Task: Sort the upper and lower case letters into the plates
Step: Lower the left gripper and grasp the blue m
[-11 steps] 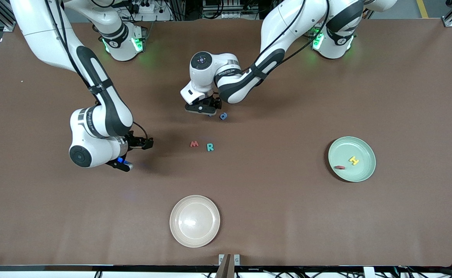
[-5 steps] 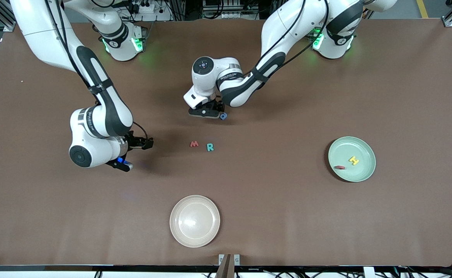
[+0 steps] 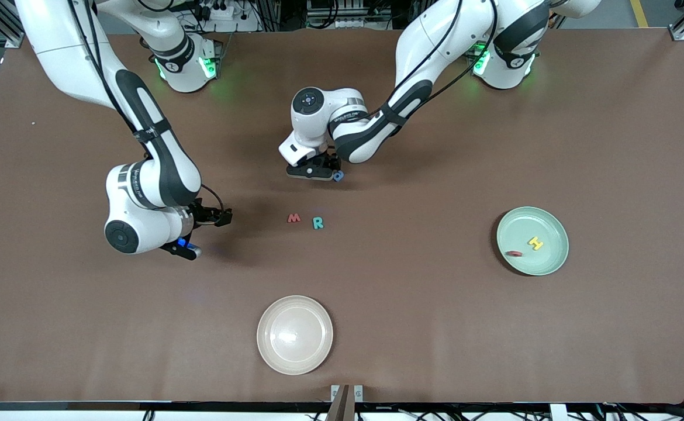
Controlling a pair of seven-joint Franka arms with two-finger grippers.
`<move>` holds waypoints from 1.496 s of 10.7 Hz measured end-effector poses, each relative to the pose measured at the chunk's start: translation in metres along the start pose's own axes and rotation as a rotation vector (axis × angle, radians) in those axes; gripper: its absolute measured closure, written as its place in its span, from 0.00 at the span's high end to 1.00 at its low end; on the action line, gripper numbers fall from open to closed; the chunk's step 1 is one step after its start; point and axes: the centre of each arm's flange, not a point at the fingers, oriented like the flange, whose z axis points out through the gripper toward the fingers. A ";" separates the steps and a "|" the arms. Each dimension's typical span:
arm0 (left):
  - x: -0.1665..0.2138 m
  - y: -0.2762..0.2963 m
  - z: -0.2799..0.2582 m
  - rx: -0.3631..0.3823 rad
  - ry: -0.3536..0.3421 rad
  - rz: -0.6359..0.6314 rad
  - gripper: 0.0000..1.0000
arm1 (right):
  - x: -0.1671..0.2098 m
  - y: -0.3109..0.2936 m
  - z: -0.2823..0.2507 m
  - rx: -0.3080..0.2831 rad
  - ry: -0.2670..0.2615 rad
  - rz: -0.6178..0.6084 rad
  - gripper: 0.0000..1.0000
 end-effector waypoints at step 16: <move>-0.011 0.013 -0.004 -0.019 0.005 -0.001 0.40 | 0.000 0.000 0.000 0.000 0.000 0.001 1.00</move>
